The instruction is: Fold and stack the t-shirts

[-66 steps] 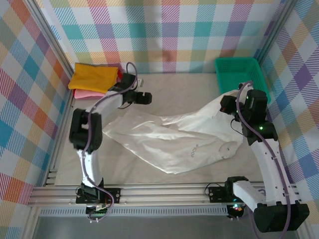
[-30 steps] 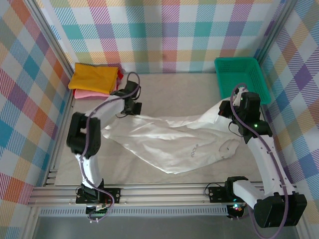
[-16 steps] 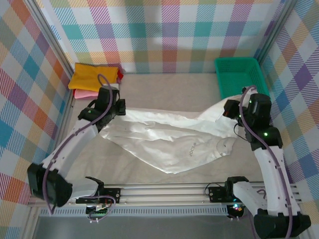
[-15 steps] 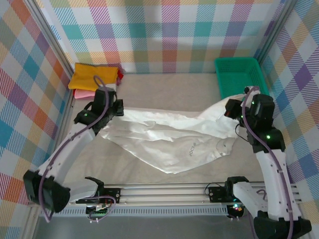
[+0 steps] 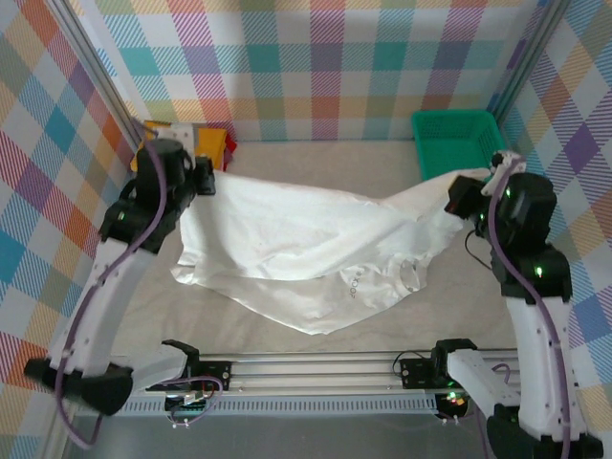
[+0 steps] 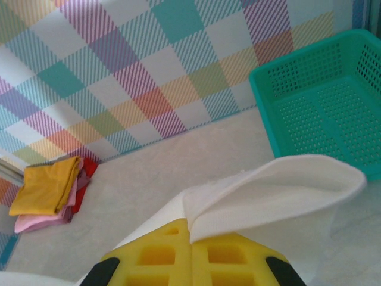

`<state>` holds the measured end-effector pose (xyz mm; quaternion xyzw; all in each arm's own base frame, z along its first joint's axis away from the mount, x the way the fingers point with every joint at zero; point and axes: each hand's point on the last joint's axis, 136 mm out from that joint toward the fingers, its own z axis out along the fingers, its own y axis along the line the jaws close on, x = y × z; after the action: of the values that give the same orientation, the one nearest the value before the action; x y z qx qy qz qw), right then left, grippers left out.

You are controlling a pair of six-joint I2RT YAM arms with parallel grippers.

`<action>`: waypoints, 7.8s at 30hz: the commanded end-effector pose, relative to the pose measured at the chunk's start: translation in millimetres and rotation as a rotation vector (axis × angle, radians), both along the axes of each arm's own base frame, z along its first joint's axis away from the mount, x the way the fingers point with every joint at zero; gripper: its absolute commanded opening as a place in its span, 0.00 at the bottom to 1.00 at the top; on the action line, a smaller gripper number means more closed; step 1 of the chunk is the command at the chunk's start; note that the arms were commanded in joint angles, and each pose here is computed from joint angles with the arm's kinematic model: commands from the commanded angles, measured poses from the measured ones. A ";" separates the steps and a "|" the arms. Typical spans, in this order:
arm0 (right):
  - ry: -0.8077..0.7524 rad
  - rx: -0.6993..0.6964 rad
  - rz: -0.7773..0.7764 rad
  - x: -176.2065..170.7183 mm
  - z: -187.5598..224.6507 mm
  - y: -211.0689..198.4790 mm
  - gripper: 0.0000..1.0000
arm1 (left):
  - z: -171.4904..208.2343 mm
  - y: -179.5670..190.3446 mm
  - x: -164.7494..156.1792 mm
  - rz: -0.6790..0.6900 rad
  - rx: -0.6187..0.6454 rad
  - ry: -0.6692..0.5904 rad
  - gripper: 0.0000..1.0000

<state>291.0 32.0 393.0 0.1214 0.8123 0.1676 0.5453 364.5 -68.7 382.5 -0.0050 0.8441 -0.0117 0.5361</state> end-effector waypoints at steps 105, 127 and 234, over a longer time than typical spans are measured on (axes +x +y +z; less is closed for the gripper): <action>0.525 0.150 0.106 348.4 -298.3 123.2 0.00 | -299.1 -50.8 -7.4 -0.055 -0.047 0.609 0.59; 0.672 0.138 0.052 266.6 -313.8 102.2 0.41 | -282.4 -65.5 -11.8 -0.128 -0.075 0.540 0.64; 0.615 0.158 0.181 181.7 -254.6 121.3 0.33 | -239.0 -83.9 -21.3 -0.207 -0.039 0.493 0.60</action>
<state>503.3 154.9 89.3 0.1336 0.9484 0.1930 0.2132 359.7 -118.3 135.0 -0.0346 0.9462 -0.0867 0.3098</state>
